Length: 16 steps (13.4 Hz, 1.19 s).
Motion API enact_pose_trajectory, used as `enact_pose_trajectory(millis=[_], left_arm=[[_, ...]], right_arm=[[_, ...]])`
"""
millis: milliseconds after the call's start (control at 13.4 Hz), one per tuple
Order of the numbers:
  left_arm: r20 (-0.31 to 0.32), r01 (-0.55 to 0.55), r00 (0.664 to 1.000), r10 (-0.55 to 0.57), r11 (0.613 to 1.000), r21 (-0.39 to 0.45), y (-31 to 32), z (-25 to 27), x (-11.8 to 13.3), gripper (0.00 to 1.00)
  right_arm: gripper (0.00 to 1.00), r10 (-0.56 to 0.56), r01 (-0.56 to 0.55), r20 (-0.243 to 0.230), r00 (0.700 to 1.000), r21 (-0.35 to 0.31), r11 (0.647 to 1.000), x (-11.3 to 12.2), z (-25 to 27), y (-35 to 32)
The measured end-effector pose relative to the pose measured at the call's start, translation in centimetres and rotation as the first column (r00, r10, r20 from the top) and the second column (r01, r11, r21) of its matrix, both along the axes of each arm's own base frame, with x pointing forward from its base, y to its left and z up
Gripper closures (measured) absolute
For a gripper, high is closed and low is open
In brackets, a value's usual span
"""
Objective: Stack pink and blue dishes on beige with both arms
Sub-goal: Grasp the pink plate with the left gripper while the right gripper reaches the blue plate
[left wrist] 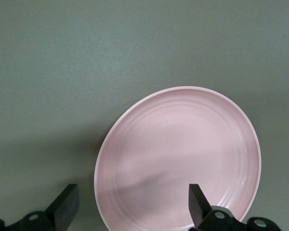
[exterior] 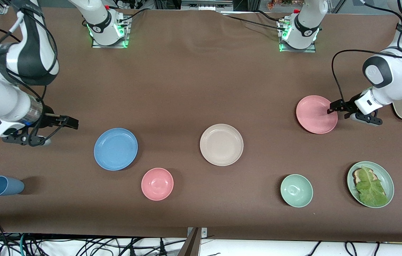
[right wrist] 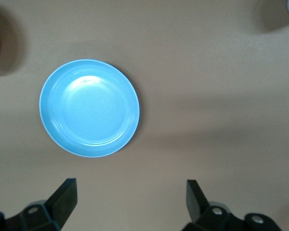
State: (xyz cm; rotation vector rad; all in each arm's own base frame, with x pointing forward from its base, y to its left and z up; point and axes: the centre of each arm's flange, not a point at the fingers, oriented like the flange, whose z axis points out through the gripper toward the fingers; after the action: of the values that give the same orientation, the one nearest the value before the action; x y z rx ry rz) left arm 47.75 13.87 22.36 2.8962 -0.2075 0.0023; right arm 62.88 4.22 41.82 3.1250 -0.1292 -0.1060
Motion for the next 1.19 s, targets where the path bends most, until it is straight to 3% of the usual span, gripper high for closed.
enact_pose_trajectory(millis=[447, 1042, 1116, 1191], left_arm=[[0.013, -0.022, 1.0, 0.023, 0.999, -0.044, 1.0, -4.5, -1.1, 0.0], [0.012, -0.052, 0.999, 0.053, 0.997, -0.055, 1.6, -5.1, -1.5, 0.85], [0.013, -0.051, 0.999, 0.052, 0.997, -0.059, 1.6, -4.9, -1.4, 0.93], [0.017, -0.049, 0.999, 0.05, 0.997, -0.062, 1.6, -4.4, -1.3, 0.93]], right_arm=[[0.0, 0.001, -0.001, 0.002, 1.0, -0.003, 1.0, 0.0, -6.5, 0.0], [0.0, 0.029, -0.028, 0.068, 0.997, -0.01, 1.0, 1.6, -16.1, -0.5], [0.0, 0.03, -0.029, 0.076, 0.997, -0.011, 1.0, 1.8, -17.4, -0.7], [0.0, 0.03, -0.029, 0.084, 0.996, -0.012, 1.0, 1.9, -18.5, -0.9]])
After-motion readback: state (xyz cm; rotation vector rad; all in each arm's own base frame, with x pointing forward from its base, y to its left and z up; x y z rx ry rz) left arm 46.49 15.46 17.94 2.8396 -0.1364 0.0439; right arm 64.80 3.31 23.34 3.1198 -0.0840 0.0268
